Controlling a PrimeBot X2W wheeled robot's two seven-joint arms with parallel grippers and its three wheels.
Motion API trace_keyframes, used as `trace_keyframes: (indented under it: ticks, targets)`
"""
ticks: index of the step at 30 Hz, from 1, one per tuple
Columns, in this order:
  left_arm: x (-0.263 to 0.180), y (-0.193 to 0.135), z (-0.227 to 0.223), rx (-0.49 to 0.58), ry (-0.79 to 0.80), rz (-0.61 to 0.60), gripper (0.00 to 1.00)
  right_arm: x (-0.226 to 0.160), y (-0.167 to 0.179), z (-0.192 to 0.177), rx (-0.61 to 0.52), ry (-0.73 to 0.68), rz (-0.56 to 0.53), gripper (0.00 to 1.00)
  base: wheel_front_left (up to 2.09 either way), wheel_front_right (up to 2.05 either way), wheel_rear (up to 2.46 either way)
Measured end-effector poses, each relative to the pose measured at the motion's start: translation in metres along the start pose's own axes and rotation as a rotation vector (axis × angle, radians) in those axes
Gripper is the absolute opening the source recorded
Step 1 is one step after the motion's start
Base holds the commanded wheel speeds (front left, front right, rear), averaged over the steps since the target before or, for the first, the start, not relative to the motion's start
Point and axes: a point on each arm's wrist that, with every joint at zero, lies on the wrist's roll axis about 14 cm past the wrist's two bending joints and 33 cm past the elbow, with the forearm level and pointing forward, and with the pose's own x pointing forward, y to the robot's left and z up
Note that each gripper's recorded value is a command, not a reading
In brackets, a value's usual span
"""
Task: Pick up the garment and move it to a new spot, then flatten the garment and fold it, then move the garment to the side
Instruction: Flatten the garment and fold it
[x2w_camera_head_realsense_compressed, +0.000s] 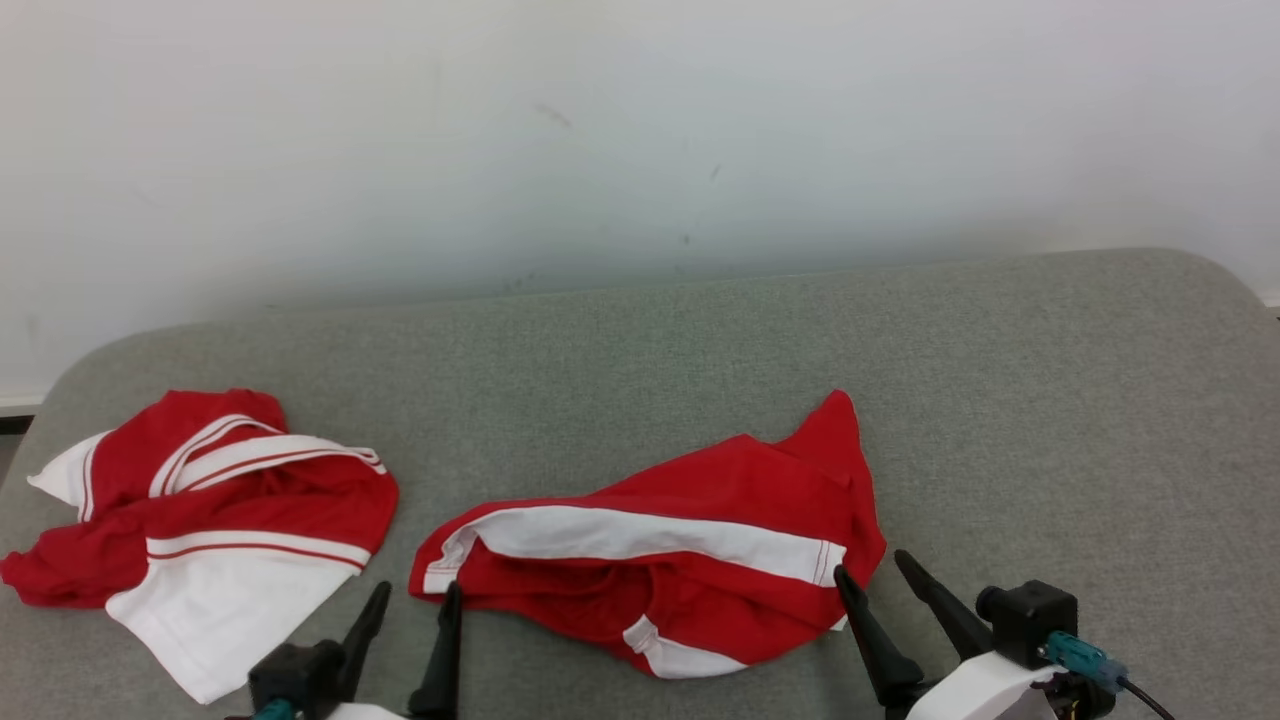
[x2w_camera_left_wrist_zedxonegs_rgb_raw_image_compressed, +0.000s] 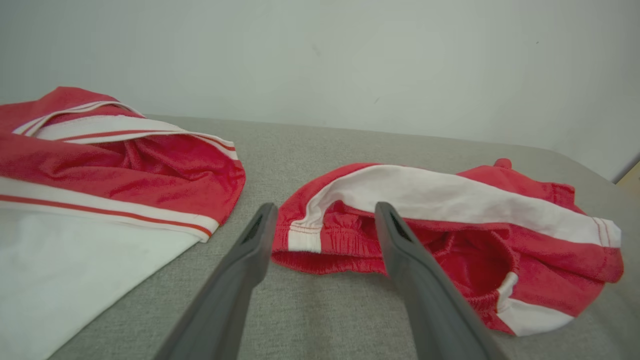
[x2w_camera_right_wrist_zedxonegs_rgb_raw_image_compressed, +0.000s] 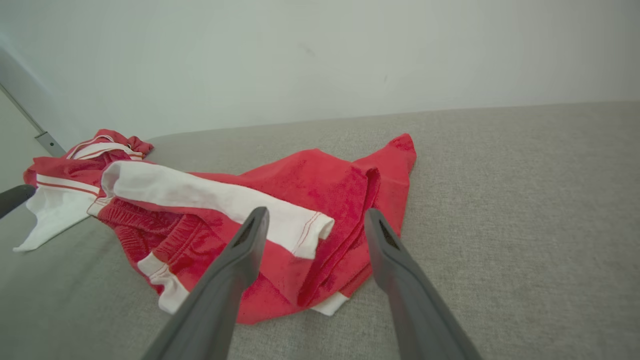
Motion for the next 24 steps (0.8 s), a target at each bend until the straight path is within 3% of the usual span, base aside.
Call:
trace_keyframes:
  ticks: [11,24]
  targets:
    - [0.016,-0.009,-0.048,-0.052,0.222,-0.057,1.0,0.029,0.012,-0.045,0.07,0.238,0.052,1.0,0.0,0.0,0.0]
    - [0.043,-0.007,-0.057,-0.146,0.243,-0.054,1.0,0.052,0.015,-0.052,0.088,0.263,0.078,1.0,0.0,0.0,0.0]
